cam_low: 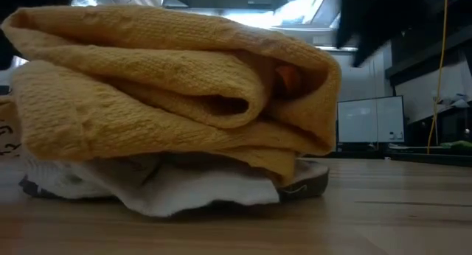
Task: Fold towel
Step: Put the stacked folded colored towels into the blue laundry bin
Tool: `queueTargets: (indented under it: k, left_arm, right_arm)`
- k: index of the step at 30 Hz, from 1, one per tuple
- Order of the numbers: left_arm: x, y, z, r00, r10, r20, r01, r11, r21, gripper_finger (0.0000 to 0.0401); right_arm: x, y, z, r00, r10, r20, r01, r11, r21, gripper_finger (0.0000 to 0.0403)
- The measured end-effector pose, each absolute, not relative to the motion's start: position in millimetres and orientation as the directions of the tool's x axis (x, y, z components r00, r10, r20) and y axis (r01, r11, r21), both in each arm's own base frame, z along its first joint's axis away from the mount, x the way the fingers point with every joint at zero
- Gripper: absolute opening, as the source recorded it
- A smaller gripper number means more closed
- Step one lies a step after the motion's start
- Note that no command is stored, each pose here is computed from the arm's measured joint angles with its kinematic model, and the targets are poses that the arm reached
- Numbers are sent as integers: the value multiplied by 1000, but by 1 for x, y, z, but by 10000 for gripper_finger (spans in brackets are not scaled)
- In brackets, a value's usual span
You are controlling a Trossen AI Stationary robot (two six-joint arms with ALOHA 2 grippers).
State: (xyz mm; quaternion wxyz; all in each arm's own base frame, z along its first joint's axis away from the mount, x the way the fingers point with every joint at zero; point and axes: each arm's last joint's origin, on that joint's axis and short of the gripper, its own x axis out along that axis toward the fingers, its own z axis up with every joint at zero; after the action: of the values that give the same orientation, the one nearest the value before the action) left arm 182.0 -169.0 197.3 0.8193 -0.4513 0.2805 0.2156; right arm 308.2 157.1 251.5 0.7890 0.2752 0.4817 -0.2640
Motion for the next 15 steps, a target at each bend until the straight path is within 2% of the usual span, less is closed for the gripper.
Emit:
queueTargets:
  k: [7,12,15]
  left_arm:
    - [172,-179,198,755,54,-654,-590,492,-641,4]
    - [172,-180,198,753,44,-656,-567,549,-614,4]
    - [173,-179,198,753,48,-657,-568,550,-611,4]
  right_arm:
    - [279,173,248,259,-194,-946,742,668,67,221]
    - [272,180,251,255,-186,-949,740,669,68,221]
    - [267,181,258,284,-172,-943,727,680,94,221]
